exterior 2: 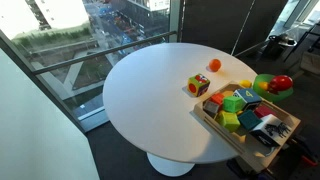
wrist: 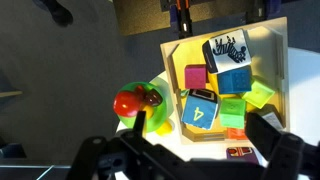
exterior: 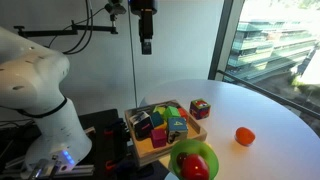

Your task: Pick up the square plush toy from the table and put it in the box.

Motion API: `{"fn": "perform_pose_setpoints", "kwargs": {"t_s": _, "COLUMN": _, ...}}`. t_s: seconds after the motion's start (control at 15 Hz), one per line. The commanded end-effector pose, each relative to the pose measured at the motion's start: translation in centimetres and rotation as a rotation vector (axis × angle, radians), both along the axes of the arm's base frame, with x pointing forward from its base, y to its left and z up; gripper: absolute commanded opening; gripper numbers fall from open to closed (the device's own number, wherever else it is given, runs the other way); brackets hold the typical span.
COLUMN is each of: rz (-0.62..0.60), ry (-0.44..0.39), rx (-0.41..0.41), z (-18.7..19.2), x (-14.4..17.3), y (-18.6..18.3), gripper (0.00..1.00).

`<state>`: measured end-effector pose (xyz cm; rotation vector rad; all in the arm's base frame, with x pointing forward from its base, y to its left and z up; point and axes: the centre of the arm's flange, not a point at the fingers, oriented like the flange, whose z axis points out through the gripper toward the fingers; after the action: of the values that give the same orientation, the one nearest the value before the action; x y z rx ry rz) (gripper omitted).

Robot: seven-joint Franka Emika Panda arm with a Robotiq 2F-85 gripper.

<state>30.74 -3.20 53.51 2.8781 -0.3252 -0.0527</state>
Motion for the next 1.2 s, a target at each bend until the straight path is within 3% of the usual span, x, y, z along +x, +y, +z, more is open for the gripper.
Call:
{"fn": "perform_pose_setpoints", "kwargs": {"t_s": 0.0, "rz": 0.0, "ry": -0.001, "rx": 0.0, "z": 0.0, "x": 0.0, "y": 0.0, "gripper": 1.0}}
{"fn": "perform_pose_setpoints", "kwargs": {"t_s": 0.6, "rz": 0.004, "ry": -0.002, "rx": 0.041, "z": 0.5, "x": 1.3, "y": 0.1, "gripper": 1.0}}
{"fn": "perform_pose_setpoints", "kwargs": {"t_s": 1.13, "rz": 0.008, "ry": -0.029, "rx": 0.172, "z": 0.0, "x": 6.7, "y": 1.0, "gripper": 1.0}}
